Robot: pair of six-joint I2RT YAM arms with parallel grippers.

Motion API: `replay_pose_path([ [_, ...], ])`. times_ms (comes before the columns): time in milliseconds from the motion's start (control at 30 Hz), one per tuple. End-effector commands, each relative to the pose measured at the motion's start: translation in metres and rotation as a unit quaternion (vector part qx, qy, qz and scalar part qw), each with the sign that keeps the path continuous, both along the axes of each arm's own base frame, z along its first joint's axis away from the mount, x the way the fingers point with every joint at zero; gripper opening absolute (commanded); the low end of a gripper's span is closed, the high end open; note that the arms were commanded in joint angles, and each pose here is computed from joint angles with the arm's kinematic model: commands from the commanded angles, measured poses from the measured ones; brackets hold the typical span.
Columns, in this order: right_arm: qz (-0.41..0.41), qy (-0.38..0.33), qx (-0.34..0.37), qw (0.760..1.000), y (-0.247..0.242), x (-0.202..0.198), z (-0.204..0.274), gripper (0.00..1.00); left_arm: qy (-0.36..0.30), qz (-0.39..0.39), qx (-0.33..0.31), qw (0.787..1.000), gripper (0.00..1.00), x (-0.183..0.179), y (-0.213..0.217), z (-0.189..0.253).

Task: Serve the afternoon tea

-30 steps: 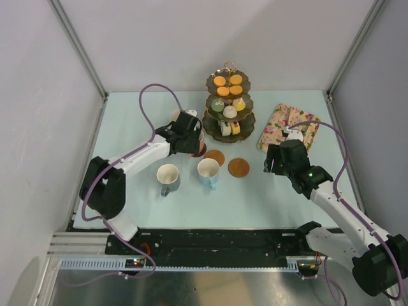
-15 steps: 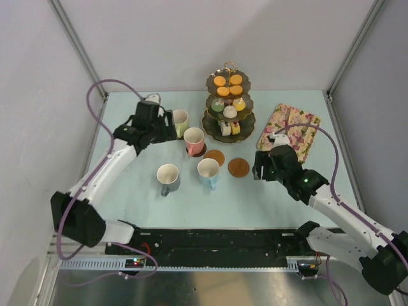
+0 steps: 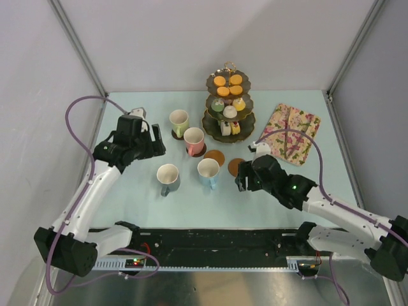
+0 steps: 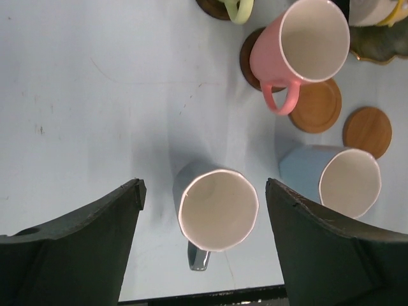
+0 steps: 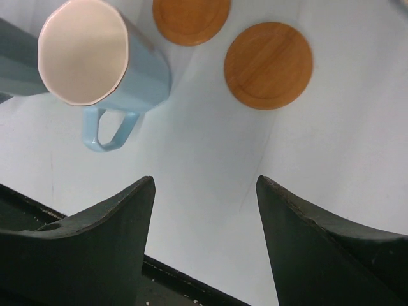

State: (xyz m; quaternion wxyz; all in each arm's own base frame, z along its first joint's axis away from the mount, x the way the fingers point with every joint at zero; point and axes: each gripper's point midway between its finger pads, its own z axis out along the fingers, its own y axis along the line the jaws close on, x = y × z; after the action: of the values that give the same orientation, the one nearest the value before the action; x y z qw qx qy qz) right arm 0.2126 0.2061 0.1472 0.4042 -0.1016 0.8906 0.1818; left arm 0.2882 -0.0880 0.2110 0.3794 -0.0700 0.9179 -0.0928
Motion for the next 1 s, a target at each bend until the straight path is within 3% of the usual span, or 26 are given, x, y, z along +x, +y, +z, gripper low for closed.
replay_pose_path([
  [0, -0.036, -0.002, 0.034, 0.999, 0.017, 0.007, 0.009, 0.71, 0.016, -0.035, -0.004, 0.999, 0.83, -0.019, 0.000, -0.001],
  [333, -0.052, 0.026, 0.041, 0.997, 0.037, -0.006, 0.001, 0.70, 0.060, -0.065, -0.012, 0.996, 0.83, -0.055, 0.000, -0.033],
  [633, -0.030, 0.031, 0.020, 0.999, 0.070, -0.011, 0.000, 0.69, 0.058, -0.113, -0.052, 0.991, 0.78, -0.069, -0.018, -0.025],
  [967, 0.025, 0.027, 0.039, 0.999, 0.110, -0.011, 0.008, 0.69, 0.076, -0.086, -0.046, 0.992, 0.76, -0.073, -0.011, -0.031],
])
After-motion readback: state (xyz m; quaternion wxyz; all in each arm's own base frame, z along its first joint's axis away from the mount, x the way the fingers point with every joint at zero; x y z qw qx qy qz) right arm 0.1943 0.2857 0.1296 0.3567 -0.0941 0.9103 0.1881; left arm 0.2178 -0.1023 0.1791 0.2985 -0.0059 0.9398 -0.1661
